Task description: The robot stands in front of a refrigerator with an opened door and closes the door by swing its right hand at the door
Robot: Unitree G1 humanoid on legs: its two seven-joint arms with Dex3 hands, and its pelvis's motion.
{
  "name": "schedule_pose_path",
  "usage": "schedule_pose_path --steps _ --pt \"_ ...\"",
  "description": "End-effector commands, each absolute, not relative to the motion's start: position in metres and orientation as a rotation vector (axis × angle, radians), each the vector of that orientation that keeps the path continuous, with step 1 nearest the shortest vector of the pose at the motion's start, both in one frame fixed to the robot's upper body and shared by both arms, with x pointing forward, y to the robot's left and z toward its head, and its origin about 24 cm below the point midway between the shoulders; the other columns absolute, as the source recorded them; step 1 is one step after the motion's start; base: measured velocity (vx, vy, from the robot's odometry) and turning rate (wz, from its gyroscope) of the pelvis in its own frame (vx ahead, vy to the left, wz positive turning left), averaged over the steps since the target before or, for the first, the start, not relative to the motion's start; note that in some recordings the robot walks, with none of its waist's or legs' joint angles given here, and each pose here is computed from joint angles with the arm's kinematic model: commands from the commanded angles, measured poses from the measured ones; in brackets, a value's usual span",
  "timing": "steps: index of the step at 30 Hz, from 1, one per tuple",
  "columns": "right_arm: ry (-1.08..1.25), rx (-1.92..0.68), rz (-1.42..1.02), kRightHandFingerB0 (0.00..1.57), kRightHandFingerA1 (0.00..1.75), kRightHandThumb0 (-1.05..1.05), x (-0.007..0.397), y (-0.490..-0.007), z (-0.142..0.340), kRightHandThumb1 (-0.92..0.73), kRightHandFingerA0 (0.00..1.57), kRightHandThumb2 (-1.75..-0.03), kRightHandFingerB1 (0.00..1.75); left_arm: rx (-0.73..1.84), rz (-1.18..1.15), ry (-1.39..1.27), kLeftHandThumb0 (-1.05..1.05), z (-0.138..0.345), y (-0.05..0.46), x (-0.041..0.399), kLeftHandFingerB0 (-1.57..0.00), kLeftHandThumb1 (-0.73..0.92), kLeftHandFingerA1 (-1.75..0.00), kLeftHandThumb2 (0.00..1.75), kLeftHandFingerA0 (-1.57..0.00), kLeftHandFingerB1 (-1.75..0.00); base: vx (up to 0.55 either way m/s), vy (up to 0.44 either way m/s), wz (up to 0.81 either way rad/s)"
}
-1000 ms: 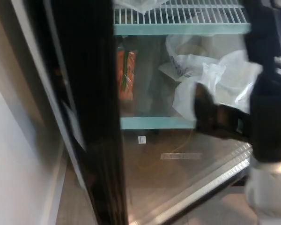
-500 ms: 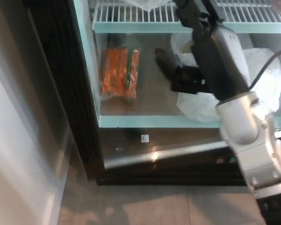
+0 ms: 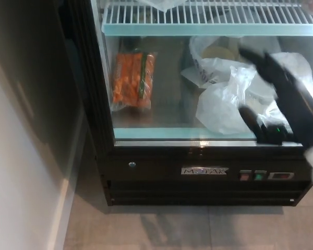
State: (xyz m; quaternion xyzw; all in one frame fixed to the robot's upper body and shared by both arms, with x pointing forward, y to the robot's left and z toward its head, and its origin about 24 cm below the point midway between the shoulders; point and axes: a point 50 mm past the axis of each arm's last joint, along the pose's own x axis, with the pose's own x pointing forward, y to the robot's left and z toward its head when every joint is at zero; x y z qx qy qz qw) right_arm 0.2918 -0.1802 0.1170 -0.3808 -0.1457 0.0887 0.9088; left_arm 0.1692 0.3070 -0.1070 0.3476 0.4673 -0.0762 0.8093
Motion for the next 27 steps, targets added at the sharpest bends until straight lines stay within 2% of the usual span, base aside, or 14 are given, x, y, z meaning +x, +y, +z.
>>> schedule_pose_path --steps 1,4,5,8,12,13,17,19,21,23,24,25,26,27 --pt "-0.165 -0.738 0.223 0.0 0.47 -0.35 0.257 -0.209 0.085 -0.54 0.0 -1.09 0.46 0.747 -0.168 1.004 -0.52 -0.105 0.311 0.169 -0.24 0.59 -0.62 0.96 -0.35 -0.53 0.0 0.0 0.0" --pt "-0.1 -0.719 0.205 0.01 0.47 -0.35 0.241 -0.22 0.065 -0.54 0.01 -1.1 0.46 0.746 -0.167 1.003 -0.52 -0.105 0.311 0.169 -0.24 0.59 -0.61 0.96 -0.35 -0.53 0.0 0.0 0.0" --pt "-0.06 -0.714 0.189 0.18 0.31 -0.68 0.235 -0.226 0.054 -0.87 0.21 -0.66 0.28 0.754 -0.176 1.0 -0.52 -0.105 0.311 0.169 -0.24 0.59 -0.61 0.96 -0.35 -0.52 0.0 0.0 0.0" --pt "0.028 -0.705 0.15 0.19 0.31 -0.67 0.221 -0.238 0.03 -0.87 0.22 -0.67 0.28 0.76 -0.181 0.998 -0.54 -0.105 0.31 0.17 -0.26 0.6 -0.61 0.96 -0.35 -0.53 0.0 0.0 0.0" --pt "0.248 -0.742 0.076 0.25 0.31 -0.64 0.193 -0.264 -0.025 -0.84 0.26 -0.66 0.3 0.754 -0.179 1.0 -0.53 -0.105 0.31 0.171 -0.26 0.6 -0.61 0.96 -0.35 -0.54 0.0 0.0 0.0" --pt "0.387 -0.808 0.063 0.25 0.3 -0.67 0.18 -0.274 -0.049 -0.86 0.25 -0.66 0.29 0.757 -0.18 0.997 -0.52 -0.104 0.311 0.17 -0.27 0.6 -0.62 0.96 -0.36 -0.54 0.0 0.0 0.0" --pt "0.62 -0.865 0.072 0.24 0.3 -0.61 0.162 -0.284 -0.084 -0.84 0.23 -0.66 0.29 0.754 -0.16 1.019 -0.53 -0.104 0.319 0.161 -0.27 0.61 -0.62 0.96 -0.36 -0.54 0.0 0.0 0.0" --pt "0.829 -0.955 0.106 0.25 0.29 -0.58 0.144 -0.294 -0.104 -0.81 0.21 -0.64 0.29 0.759 -0.16 1.04 -0.53 -0.107 0.323 0.15 -0.3 0.62 -0.62 0.97 -0.38 -0.55 0.0 0.0 0.0" --pt "0.939 -0.934 0.063 0.27 0.31 -0.56 0.133 -0.302 -0.113 -0.8 0.22 -0.64 0.3 0.754 -0.163 1.06 -0.53 -0.109 0.322 0.145 -0.26 0.62 -0.6 0.96 -0.34 -0.52 0.0 0.0 0.0" --pt "1.018 -0.939 0.069 0.24 0.29 -0.59 0.122 -0.306 -0.119 -0.84 0.2 -0.66 0.29 0.739 -0.151 1.085 -0.56 -0.112 0.323 0.137 -0.26 0.62 -0.58 0.95 -0.33 -0.52 0.0 0.0 0.0" --pt "1.118 -0.89 0.064 0.01 0.49 -0.33 0.108 -0.311 -0.125 -0.58 0.01 -1.1 0.46 0.735 -0.148 1.102 -0.51 -0.115 0.324 0.127 -0.26 0.61 -0.62 0.97 -0.37 -0.53 0.0 0.0 0.0" --pt "1.139 -0.874 0.06 0.01 0.49 -0.33 0.105 -0.312 -0.126 -0.58 0.01 -1.1 0.46 0.736 -0.149 1.105 -0.51 -0.116 0.325 0.125 -0.26 0.61 -0.62 0.97 -0.37 -0.53 0.0 0.0 0.0" --pt "1.159 -0.813 0.039 0.23 0.3 -0.61 0.101 -0.317 -0.126 -0.84 0.22 -0.66 0.28 0.721 -0.146 1.11 -0.52 -0.117 0.325 0.121 -0.26 0.6 -0.62 0.96 -0.35 -0.53 0.0 0.0 0.0" --pt "1.162 -0.798 0.034 0.23 0.3 -0.61 0.1 -0.318 -0.126 -0.84 0.22 -0.66 0.28 0.716 -0.145 1.111 -0.52 -0.117 0.325 0.12 -0.26 0.6 -0.62 0.96 -0.35 -0.53 0.0 0.0 0.0"
